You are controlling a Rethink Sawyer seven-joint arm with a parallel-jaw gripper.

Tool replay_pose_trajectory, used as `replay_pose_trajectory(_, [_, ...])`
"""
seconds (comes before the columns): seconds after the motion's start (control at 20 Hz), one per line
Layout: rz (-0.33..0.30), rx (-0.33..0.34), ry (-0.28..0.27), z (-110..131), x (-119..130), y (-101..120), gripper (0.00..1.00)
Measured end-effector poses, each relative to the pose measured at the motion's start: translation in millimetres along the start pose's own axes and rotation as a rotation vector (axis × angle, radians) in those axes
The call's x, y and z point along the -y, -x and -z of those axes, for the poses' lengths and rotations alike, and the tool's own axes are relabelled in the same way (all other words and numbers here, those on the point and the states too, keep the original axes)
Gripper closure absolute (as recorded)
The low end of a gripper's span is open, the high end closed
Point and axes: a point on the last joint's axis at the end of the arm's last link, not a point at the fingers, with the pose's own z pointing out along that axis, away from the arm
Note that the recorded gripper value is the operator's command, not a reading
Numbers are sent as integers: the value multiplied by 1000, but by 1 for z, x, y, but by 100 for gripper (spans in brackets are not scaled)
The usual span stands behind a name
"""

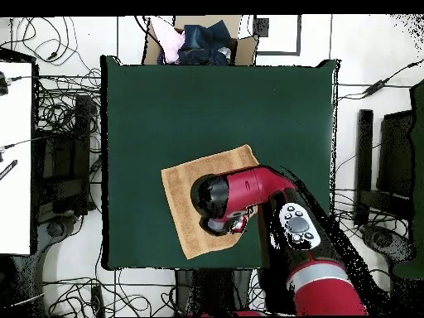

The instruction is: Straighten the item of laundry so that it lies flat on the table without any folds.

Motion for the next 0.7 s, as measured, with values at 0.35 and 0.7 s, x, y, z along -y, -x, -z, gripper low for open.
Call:
replay_pose_trajectory(0.35, [-4,55,39,18,-26,17,0])
replay_pose_trajectory(0.7, [13,239,184,10,-97,54,0])
